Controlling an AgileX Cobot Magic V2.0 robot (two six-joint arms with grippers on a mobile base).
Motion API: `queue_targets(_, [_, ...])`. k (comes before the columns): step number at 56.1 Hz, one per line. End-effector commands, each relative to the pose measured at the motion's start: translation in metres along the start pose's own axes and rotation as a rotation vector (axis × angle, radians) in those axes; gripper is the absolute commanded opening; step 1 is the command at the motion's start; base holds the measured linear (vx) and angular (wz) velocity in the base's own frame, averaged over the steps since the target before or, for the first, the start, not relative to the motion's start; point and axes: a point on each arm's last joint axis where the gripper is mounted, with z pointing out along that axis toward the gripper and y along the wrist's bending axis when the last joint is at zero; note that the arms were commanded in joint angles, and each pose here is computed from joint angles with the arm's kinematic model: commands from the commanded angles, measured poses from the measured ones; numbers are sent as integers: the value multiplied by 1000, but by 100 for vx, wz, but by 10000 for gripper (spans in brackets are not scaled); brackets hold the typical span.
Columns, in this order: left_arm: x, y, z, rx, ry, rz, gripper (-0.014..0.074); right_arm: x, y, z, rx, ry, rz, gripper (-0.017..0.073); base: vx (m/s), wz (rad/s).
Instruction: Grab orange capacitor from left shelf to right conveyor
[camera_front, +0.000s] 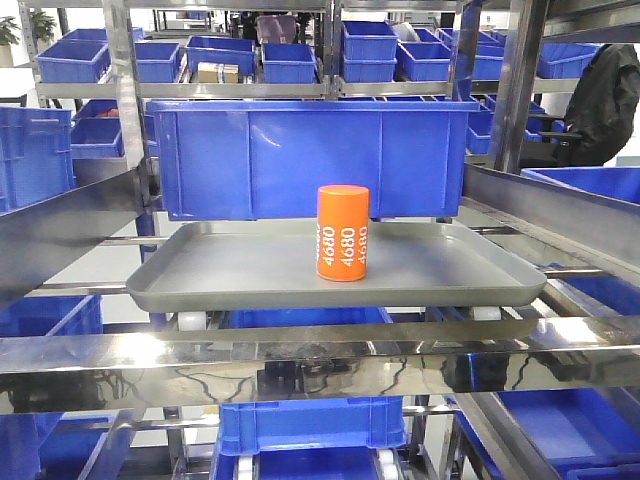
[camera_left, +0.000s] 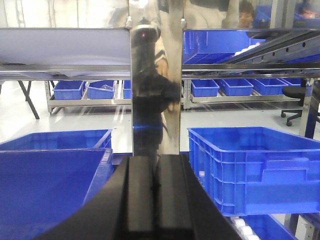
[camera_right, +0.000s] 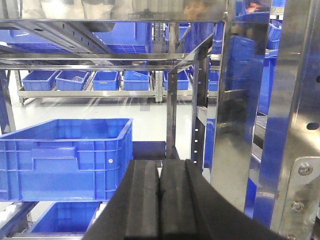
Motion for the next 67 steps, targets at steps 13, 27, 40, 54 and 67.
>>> queue_targets(13, [3, 0, 0, 2, -60, -5, -6, -6, 0, -1, 2, -88, -9, -8, 0, 0])
queue_targets(27, [3, 0, 0, 2, -60, -5, -6, -8, 0, -1, 2, -111, -9, -8, 0, 0])
queue_targets(40, [3, 0, 0, 2, -60, -5, -6, -10, 0, -2, 0, -142, 1, -8, 0, 0])
queue_targets(54, [3, 0, 0, 2, -60, -5, -6, -40, 0, -7, 1, -244, 30, -8, 0, 0])
queue_targets(67, [3, 0, 0, 2, -60, -5, -6, -116, -2, -21, 11, -164, 7, -8, 0, 0])
